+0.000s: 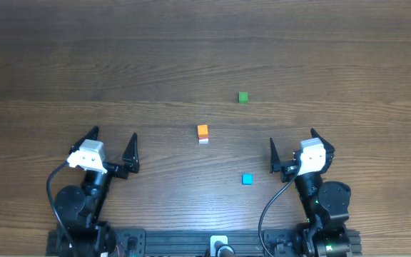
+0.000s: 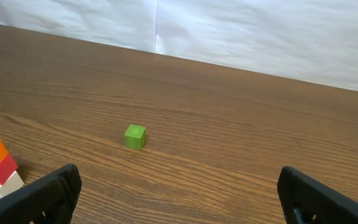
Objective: Stack Cubes
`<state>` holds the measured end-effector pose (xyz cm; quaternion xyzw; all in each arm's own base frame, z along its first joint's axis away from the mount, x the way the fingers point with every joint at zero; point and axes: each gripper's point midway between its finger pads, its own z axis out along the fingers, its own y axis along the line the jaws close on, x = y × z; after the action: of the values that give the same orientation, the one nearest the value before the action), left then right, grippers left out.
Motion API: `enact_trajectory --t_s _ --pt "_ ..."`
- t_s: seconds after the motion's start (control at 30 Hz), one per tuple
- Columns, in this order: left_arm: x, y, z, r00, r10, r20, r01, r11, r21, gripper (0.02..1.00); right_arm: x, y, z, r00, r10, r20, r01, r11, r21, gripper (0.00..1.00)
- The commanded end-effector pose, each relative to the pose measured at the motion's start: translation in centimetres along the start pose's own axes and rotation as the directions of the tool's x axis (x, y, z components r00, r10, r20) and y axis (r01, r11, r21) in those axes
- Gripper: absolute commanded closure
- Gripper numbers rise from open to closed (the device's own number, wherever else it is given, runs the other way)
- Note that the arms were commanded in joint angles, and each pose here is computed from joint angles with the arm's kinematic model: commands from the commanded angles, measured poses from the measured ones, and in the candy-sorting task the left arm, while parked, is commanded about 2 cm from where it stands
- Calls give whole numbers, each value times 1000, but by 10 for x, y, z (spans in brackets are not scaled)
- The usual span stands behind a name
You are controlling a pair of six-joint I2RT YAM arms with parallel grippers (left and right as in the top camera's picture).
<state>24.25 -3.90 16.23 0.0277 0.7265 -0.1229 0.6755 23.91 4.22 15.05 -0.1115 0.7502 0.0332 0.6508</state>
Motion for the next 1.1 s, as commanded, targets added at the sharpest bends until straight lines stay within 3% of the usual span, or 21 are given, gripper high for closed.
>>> enact_trajectory --t_s 0.03,0.83,0.93,1.1 --pt "1 -1 0 1000 19 2 -19 1000 6 20 2 1 0 1000 -1 -8 1 1000 -5 12" --pt "1 -1 0 1000 19 2 -19 1000 6 20 1 1 0 1000 -2 -5 2 1000 -4 12" --pt "1 -1 0 1000 19 2 -19 1000 6 20 -19 2 -1 997 -7 77 8 1000 -10 12" --pt "1 -1 0 1000 19 2 -19 1000 6 20 -37 6 -1 989 67 134 -61 997 -49 12"
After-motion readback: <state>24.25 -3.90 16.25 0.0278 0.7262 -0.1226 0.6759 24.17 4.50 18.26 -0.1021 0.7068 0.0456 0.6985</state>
